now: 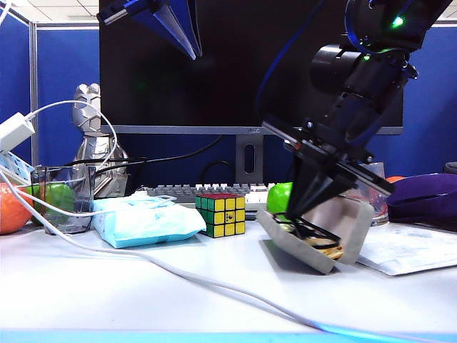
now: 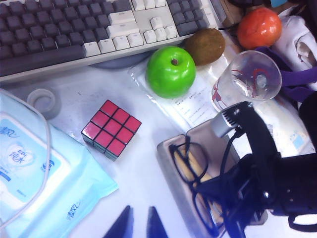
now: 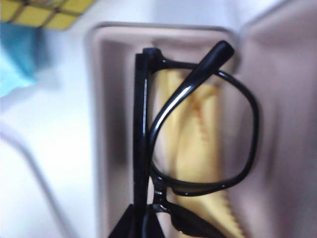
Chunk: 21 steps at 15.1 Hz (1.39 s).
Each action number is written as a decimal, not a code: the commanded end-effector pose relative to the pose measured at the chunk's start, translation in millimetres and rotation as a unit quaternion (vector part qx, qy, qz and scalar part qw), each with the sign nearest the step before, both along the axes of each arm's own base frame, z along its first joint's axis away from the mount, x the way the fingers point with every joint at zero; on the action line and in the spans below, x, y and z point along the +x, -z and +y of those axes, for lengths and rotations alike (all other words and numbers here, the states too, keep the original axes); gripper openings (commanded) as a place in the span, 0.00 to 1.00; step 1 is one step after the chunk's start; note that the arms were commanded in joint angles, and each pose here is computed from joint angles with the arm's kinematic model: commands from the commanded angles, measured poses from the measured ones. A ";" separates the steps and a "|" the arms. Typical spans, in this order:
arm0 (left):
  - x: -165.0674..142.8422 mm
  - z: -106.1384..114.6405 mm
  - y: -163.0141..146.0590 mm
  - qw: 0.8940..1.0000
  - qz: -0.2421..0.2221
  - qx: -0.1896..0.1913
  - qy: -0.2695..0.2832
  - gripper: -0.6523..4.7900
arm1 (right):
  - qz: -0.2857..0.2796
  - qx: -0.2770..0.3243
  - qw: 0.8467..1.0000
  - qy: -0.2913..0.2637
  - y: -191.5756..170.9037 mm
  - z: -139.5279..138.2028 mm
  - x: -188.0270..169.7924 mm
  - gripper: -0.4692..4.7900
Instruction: Pick up the glasses, fold the temples of the glasses, place the glasses into the glasses case, and finally close the glasses case.
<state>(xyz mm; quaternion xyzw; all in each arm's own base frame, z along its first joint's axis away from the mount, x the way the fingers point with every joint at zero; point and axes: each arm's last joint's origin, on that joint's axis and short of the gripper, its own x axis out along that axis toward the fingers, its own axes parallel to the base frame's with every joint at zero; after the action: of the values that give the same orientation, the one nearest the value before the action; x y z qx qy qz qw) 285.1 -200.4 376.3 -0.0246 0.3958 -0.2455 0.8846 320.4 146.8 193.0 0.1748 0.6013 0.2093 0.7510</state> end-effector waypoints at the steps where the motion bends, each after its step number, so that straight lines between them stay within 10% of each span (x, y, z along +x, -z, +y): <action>1: -0.8 0.4 -3.6 1.000 -0.009 -0.005 0.002 0.22 | 0.001 0.035 0.999 -0.016 -3.8 2.5 0.5 0.09; 21: -0.8 0.4 -3.6 1.000 -0.009 -0.005 0.001 0.22 | 0.013 0.092 0.995 -0.027 16.4 17.5 1.1 0.09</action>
<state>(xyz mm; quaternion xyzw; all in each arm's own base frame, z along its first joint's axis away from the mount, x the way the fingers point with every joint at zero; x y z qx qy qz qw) 285.1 -200.4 376.3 -0.0245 0.3958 -0.2453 0.8846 322.2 160.6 181.1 0.2289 0.5890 0.2745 0.7248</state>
